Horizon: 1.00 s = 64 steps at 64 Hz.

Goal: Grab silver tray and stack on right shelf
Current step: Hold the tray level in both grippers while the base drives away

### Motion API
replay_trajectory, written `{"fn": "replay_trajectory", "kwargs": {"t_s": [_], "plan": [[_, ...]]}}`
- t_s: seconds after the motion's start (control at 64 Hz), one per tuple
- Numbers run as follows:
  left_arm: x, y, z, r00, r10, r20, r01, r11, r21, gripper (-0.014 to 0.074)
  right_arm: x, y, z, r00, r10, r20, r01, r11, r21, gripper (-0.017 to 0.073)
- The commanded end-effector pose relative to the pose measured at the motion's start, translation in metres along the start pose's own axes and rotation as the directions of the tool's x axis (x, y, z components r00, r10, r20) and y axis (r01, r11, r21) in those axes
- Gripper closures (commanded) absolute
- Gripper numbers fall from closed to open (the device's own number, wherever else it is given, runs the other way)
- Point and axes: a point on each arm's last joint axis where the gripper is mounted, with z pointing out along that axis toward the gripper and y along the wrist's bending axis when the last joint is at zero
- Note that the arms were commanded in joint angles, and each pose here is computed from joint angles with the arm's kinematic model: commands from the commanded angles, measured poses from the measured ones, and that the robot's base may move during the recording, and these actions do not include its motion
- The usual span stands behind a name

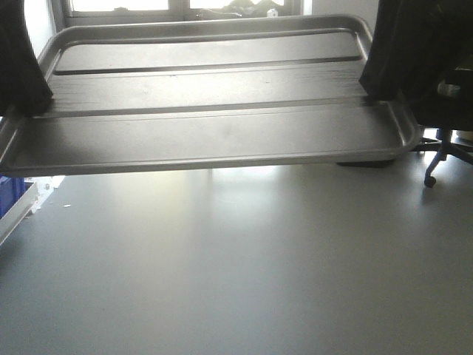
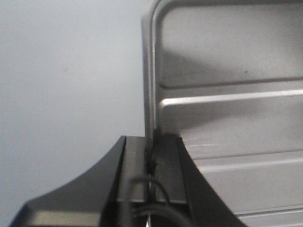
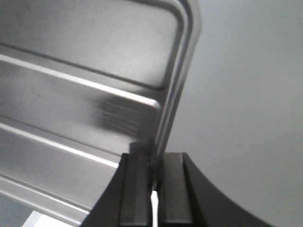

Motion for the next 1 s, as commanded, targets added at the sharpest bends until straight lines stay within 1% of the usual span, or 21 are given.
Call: {"fn": "replay_trajectory", "kwargs": {"t_s": [0.0, 0.984], "plan": [[-0.0065, -0.0037, -0.0135, 0.997, 0.032, 0.071, -0.034, 0.999, 0.037, 0.0687, -0.0093, 0.0018, -0.0164, 0.993, -0.034, 0.111, 0.039, 0.998, -0.042, 0.0509], [-0.0066, -0.0035, -0.0135, 0.997, 0.033, 0.073, -0.036, 0.999, 0.035, 0.0687, -0.0094, 0.0019, -0.0165, 0.993, -0.034, 0.112, 0.039, 0.998, -0.043, 0.0509]]}}
